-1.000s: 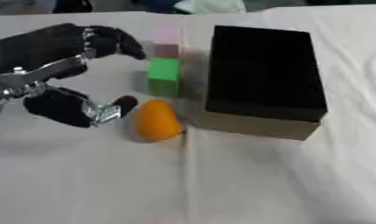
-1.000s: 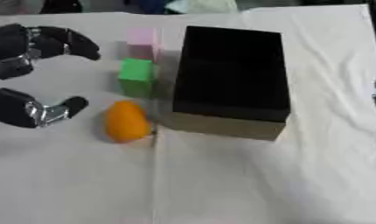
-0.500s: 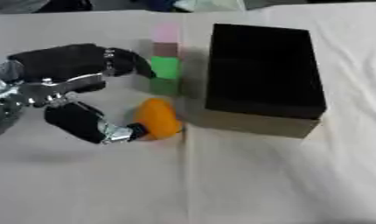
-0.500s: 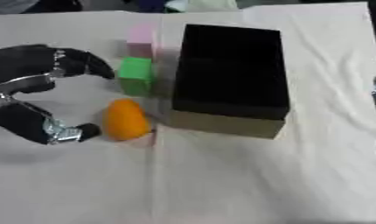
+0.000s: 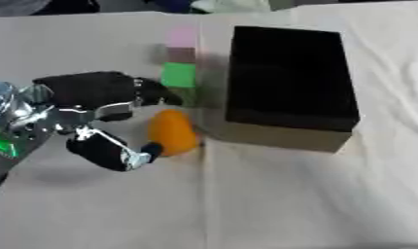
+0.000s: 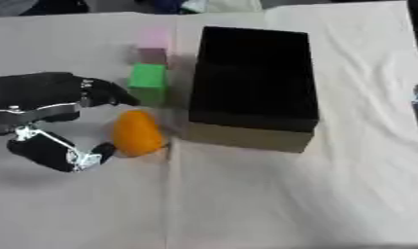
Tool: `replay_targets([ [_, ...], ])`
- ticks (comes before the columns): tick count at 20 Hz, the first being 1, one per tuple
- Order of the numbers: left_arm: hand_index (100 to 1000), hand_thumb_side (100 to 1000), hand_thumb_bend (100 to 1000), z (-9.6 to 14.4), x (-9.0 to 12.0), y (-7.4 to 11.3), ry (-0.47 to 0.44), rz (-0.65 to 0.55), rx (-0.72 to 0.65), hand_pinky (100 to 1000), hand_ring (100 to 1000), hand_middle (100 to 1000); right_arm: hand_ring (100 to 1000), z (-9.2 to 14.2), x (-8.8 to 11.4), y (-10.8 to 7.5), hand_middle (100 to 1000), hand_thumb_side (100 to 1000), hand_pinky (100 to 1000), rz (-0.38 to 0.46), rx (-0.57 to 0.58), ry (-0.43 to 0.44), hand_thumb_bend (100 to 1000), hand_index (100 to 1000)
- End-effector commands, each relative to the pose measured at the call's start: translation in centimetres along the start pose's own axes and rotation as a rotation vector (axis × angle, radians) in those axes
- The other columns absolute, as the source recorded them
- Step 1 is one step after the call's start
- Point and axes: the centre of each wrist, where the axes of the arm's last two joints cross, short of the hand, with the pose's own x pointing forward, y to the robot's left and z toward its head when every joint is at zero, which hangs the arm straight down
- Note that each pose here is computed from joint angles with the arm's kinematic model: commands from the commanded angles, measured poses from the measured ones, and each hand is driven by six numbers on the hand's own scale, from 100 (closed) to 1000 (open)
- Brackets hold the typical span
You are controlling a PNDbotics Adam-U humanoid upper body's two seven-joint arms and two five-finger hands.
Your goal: Pick up objects on the table and place them in the box.
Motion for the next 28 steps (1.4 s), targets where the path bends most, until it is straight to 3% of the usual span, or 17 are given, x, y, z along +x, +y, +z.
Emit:
replay_targets([
  [1,982,311,169,-0.2,-0.2,0.4,0.018,-0.05,0.018,761,857,880,637,-0.3,0.3,-0.4,594,1000,859,0.003,-0.012,-0.016,100,797],
  [13,978,337,232,-3.1,-2.8,-1.6,0.106,-0.108,0.028,765,871,889,624,-0.3,0.3,-0.4,582,1000,859,-0.01,-0.015,-0.013,100,794],
  [19,944,362,188,-4.2,-3.8,-2.6,0.133,-0.115,0.007,753,861,878,624,-0.3,0.3,-0.4,581,1000,859,-0.014,-0.019,-0.012,100,794],
  [25,878,343,100,-4.5,-3.9,-2.8,0.128,-0.11,0.015,682,813,819,624,-0.3,0.2,-0.5,581,1000,860,-0.015,-0.026,-0.009,100,794],
  [28,815,317,100,-4.6,-3.9,-2.8,0.124,-0.094,0.043,622,764,774,625,-0.2,0.1,-0.5,582,1000,860,-0.015,-0.028,-0.007,100,795],
])
